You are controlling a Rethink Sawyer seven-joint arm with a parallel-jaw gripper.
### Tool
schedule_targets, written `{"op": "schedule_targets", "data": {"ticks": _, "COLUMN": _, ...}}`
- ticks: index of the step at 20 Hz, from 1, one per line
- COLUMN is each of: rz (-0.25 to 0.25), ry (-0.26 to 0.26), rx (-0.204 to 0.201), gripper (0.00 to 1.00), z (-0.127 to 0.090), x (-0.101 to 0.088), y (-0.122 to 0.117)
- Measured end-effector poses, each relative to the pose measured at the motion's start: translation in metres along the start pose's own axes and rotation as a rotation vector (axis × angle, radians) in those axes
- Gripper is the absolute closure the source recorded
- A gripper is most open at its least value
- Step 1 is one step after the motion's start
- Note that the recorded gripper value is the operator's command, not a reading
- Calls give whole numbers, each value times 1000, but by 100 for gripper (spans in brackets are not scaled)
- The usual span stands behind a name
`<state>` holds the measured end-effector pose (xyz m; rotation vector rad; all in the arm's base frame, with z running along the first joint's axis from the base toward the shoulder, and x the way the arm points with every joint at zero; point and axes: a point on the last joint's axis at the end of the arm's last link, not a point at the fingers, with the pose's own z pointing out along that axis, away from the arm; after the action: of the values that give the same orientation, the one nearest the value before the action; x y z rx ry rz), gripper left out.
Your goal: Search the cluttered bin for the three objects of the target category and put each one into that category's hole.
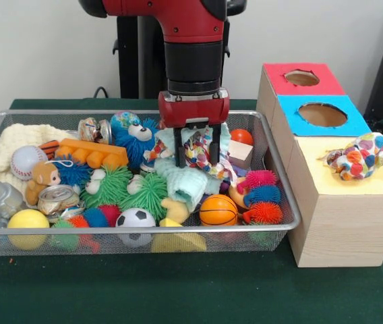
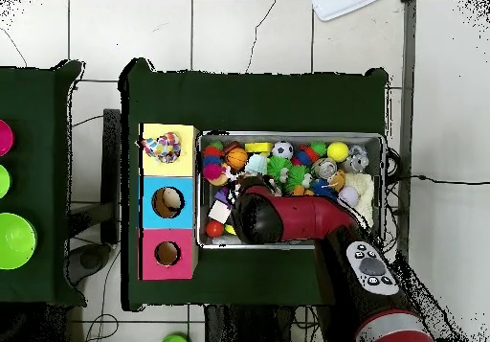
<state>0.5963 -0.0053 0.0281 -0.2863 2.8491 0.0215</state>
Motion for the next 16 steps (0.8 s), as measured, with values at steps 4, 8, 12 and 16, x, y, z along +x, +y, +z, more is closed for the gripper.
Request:
{"op": "schedule_targets", "data": {"ticks": 4, "rz": 29, "ry": -4, "rx": -17, "gripper": 0, "z": -1, "x": -4, "y": 1}}
{"op": "schedule_targets", "data": {"ticks": 8, "rz": 91, "ry": -8, "rx": -60, "gripper": 0, "z": -3, "x": -7, "y": 2}}
{"op": "schedule_targets", "data": {"ticks": 12, "rz": 128, "ry": -12, "rx": -85, "gripper": 0, "z": -5, "x": -10, "y": 3}}
{"op": "schedule_targets", "data": {"ticks": 16, "rz": 166, "ry": -13, "rx": -121, "gripper": 0, "z": -9, "x": -14, "y": 11}}
